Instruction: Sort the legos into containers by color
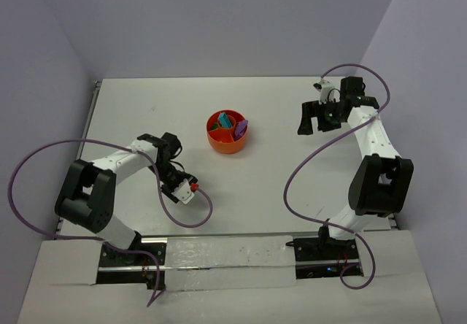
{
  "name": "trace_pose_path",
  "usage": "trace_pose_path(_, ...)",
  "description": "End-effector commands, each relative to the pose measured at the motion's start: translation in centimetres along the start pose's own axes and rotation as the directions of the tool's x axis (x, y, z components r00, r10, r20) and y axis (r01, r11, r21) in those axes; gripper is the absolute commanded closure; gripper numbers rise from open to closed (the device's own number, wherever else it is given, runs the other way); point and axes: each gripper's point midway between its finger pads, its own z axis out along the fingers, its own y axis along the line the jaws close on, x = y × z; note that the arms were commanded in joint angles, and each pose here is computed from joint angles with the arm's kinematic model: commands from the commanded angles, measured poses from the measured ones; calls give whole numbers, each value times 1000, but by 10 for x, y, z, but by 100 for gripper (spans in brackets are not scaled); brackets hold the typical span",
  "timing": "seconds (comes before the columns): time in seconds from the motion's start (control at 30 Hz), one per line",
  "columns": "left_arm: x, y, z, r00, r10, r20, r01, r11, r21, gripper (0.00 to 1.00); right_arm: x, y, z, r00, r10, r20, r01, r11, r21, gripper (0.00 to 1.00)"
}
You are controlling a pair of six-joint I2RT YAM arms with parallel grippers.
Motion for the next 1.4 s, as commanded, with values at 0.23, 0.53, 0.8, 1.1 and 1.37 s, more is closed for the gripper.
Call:
trace_pose_path(0.23,-1,4,-3,994,110,11,-111,993,44,44,-8,-2,-12,999,-22,28,22,999,28,0)
trace_pose_path(0.53,7,0,0,995,99,-5,-98,993,65,47,-9,-3,-10,1000,-15,26,15,1000,26,0)
trace_pose_path(0.8,16,-1,3,992,118,-35,-115,991,75,49,-11,-4,-11,999,-19,25,19,999,28,0)
trace_pose_path(1.1,23,-9,8,987,146,-64,-141,987,80,50,-13,-5,-10,1000,-13,23,13,1000,26,0)
trace_pose_path(1.37,31,-4,12,976,191,-102,-188,981,42,53,-15,-5,-9,1000,-7,22,7,1000,26,0)
